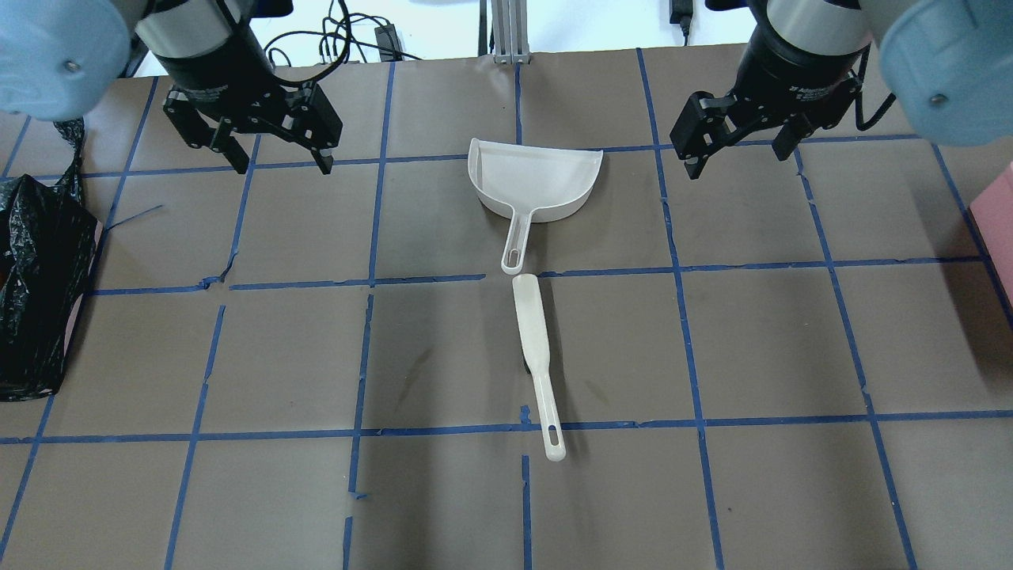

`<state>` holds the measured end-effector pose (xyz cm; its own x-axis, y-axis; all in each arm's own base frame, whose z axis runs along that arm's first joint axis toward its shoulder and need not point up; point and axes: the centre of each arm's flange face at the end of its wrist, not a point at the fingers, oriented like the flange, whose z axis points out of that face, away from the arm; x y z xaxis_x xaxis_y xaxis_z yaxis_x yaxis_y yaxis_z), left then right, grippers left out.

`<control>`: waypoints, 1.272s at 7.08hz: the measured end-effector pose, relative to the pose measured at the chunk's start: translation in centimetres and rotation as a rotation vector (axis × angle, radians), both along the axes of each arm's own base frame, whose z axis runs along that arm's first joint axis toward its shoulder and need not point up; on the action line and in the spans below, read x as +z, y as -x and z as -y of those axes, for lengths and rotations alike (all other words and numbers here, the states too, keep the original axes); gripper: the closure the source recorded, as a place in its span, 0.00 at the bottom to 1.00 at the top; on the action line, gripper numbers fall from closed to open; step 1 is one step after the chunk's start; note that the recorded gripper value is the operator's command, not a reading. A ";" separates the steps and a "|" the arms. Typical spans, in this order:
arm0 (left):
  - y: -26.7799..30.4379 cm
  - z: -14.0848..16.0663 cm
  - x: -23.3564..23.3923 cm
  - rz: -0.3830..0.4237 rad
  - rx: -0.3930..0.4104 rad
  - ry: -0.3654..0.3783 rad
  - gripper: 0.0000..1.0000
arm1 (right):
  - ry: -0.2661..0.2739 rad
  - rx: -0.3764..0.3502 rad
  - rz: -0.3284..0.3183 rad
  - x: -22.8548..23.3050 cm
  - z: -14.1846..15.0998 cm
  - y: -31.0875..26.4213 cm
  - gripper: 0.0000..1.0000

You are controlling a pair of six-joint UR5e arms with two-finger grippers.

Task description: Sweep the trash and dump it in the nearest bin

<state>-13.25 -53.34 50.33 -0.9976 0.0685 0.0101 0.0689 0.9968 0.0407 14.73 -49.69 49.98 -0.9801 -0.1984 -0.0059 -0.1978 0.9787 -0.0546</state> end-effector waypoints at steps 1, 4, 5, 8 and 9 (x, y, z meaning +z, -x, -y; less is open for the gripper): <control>-0.5 -0.6 1.6 0.005 -0.003 -0.015 0.00 | 0.000 0.000 0.000 0.0 0.0 0.0 0.00; -0.8 -1.8 3.2 0.032 -0.005 -0.007 0.00 | 0.000 -0.001 0.001 0.0 0.0 0.0 0.00; -0.9 -1.7 3.3 0.051 -0.006 -0.004 0.00 | 0.000 -0.001 0.001 0.0 0.0 0.0 0.00; -1.0 -1.2 3.3 0.061 -0.001 -0.004 0.00 | 0.000 -0.001 0.002 0.0 0.0 0.0 0.00; -1.2 -1.1 3.3 0.060 0.003 -0.003 0.00 | 0.000 -0.001 0.002 0.0 0.0 0.0 0.00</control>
